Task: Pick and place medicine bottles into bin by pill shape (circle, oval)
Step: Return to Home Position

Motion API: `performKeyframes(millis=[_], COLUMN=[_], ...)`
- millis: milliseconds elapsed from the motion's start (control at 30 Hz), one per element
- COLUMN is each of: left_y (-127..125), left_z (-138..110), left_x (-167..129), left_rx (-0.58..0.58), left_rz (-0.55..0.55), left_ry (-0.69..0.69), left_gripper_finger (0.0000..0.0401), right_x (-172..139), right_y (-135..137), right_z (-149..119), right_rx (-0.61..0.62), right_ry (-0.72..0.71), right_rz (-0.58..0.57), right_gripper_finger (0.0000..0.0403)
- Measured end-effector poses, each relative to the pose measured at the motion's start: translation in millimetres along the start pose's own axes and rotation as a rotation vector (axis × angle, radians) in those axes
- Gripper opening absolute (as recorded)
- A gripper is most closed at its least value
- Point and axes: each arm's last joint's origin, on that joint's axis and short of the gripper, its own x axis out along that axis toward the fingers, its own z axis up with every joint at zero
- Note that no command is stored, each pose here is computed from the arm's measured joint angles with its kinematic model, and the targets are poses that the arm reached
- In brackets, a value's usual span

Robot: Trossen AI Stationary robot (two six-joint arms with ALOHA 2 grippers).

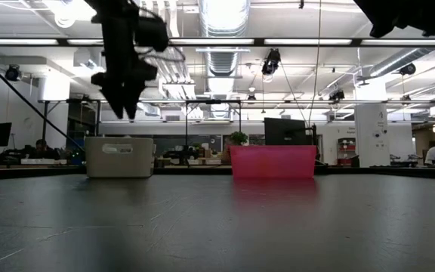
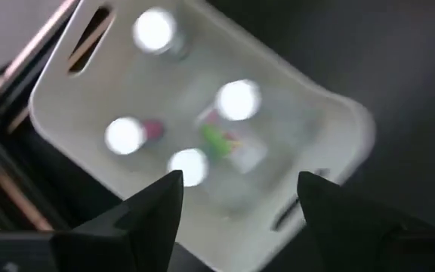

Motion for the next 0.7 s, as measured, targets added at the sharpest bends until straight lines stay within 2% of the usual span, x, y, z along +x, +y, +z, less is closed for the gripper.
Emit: performKeyframes(millis=[233,467,700], left_y=[-38.5,-77.7,-85.2], left_z=[-18.4,-48.3,-70.5], left_x=[-37.1,-68.9,-83.7], left_rx=[0.153,0.484,0.637], left_rz=[-0.148,-0.335,-0.414], left_ry=[-0.254,-0.461,-0.614], left_gripper_finger=[0.0244,0.0244,0.0233], right_x=[-0.1,-0.1,-0.4], right_y=[0.6,0.8,1.6], right_z=[-2.7,-3.8,-7.5], right_rx=[-0.020,-0.019,-0.018], right_ry=[0.028,0.039,0.078], right_rz=[0.006,0.009,0.016], right_gripper_finger=[0.0210,0.0210,0.0193])
